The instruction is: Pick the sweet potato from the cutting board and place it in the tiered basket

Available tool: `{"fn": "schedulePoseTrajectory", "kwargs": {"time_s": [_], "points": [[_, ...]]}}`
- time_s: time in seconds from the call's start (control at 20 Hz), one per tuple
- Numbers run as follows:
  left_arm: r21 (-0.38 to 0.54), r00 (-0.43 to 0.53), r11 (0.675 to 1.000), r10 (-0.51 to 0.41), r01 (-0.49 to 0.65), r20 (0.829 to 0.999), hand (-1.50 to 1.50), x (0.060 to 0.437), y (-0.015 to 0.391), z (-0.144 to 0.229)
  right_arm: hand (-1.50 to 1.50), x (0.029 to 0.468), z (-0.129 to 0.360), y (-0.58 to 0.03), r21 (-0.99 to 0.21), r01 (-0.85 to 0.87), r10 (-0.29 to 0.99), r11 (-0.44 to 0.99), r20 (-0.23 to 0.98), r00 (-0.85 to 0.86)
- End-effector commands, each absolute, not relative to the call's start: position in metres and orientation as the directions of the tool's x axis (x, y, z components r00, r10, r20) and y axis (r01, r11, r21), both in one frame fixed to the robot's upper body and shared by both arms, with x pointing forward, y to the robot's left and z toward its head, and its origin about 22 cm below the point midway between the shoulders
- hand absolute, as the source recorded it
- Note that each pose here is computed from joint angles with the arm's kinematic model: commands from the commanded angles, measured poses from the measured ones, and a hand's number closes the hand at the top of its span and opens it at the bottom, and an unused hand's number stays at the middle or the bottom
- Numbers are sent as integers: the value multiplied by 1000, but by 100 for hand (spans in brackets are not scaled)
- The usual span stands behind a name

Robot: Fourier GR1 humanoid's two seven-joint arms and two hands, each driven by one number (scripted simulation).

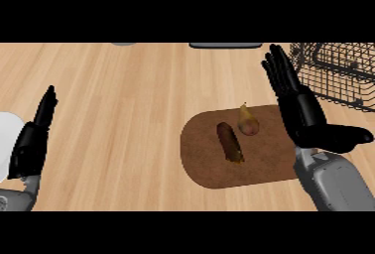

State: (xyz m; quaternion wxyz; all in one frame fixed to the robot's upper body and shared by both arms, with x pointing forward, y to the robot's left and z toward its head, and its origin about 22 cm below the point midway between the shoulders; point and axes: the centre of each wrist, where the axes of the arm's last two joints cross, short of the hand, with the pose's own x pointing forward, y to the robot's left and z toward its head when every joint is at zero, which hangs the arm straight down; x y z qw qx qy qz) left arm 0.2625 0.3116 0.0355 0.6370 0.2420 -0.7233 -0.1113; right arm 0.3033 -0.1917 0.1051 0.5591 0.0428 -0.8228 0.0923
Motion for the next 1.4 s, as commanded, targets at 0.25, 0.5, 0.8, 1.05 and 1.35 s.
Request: {"fn": "schedulePoseTrajectory", "kwargs": {"time_s": [0.25, 0.5, 0.8, 1.05, 1.35], "points": [[452, -8, 870, -463, -196, 886, 0, 283, 313, 48, 150, 281, 74, -149, -363, 76, 369, 929, 887, -279], [427, 77, 885, -420, -186, 904, 0, 256, 315, 16, -150, 274, 22, -235, -471, 557, 580, 684, 814, -23], [428, 68, 887, -423, -175, 904, 0, 263, 322, 31, -150, 235, 29, -201, -595, 534, 683, 601, 729, 43], [422, 59, 892, -418, -159, 906, 0, 267, 314, 30, -150, 225, 24, -193, -847, 249, 825, 469, 521, 221], [420, 40, 897, -419, -135, 907, 0, 277, 300, 35, -150, 241, 70, -140, -942, 93, 868, 322, 333, 368]]}}
